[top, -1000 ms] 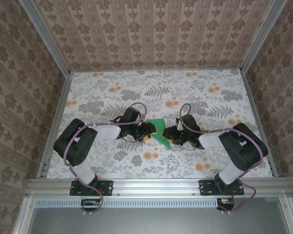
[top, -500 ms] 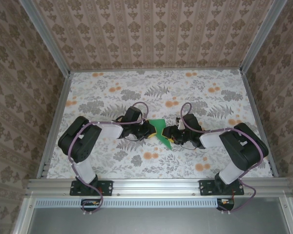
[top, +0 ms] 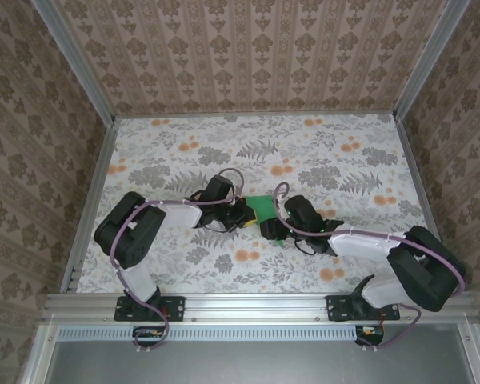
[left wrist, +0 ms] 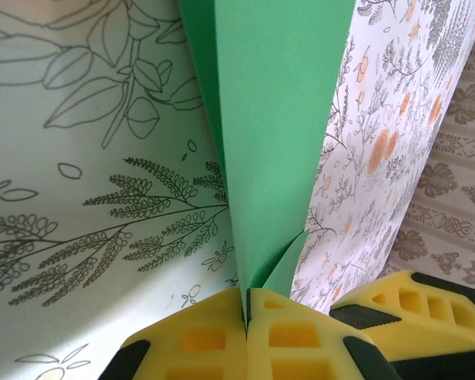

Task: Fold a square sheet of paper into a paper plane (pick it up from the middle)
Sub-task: Fold the wing for the fifth time at the center of the table.

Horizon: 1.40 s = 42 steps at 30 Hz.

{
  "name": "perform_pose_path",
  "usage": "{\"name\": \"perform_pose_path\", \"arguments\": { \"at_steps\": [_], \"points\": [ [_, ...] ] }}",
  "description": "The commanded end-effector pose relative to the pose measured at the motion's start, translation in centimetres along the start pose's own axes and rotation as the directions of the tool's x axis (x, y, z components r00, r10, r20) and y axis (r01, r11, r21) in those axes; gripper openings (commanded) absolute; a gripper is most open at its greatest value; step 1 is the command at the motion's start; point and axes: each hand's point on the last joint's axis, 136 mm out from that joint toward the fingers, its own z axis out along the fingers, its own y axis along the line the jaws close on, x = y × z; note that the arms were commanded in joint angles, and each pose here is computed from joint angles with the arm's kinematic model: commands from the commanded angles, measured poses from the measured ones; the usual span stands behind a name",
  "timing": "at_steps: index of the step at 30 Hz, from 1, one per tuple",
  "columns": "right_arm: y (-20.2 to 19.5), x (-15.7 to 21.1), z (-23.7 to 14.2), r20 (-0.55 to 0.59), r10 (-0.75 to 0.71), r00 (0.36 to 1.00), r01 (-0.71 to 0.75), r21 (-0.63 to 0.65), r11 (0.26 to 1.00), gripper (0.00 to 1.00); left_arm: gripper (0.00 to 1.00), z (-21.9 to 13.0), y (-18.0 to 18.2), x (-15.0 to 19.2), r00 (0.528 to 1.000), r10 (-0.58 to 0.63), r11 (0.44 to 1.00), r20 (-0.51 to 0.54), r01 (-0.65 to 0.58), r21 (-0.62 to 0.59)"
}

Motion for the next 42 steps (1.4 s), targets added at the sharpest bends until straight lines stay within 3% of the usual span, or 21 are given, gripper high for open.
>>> {"name": "perform_pose_path", "arguments": {
  "at_steps": [1,10,16,24,31,37,42],
  "points": [
    [-1.2,-0.2,0.0,0.036,-0.224,0.974,0.218,0.123,0.968,0.54,0.01,-0.6,-1.7,-0.2,1.0,0.006,1.0,0.014,-0.006,0.019],
    [-0.1,0.8,2.5,-0.021,-0.412,0.911,0.408,0.197,0.891,0.46,0.01,-0.9,-2.2,-0.2,1.0,-0.008,1.0,0.012,0.007,0.029],
    [-0.8,0.3,3.1,0.017,-0.425,0.905,0.405,0.274,0.872,0.38,0.0,-1.1,-2.4,0.0,1.0,-0.012,0.999,0.009,0.011,0.032],
    [-0.4,-0.2,3.8,0.033,-0.441,0.897,0.416,0.272,0.868,0.29,0.0,-1.4,-2.2,-0.1,1.0,-0.024,0.999,0.02,0.024,0.021],
    [0.5,-0.4,3.5,0.049,-0.442,0.896,0.421,0.231,0.877,0.29,0.01,-1.7,-1.1,-0.3,0.998,-0.048,0.999,0.03,0.048,-0.012],
    [0.8,-0.7,3.5,0.056,-0.442,0.895,0.421,0.218,0.88,0.37,0.01,-1.6,-0.9,-0.3,0.998,-0.057,0.998,0.026,0.057,-0.019],
    [0.9,-0.9,3.2,0.066,-0.443,0.894,0.42,0.219,0.88,0.29,0.01,-1.6,-0.6,-0.2,0.998,-0.06,0.998,0.023,0.061,-0.025]
  ]
}}
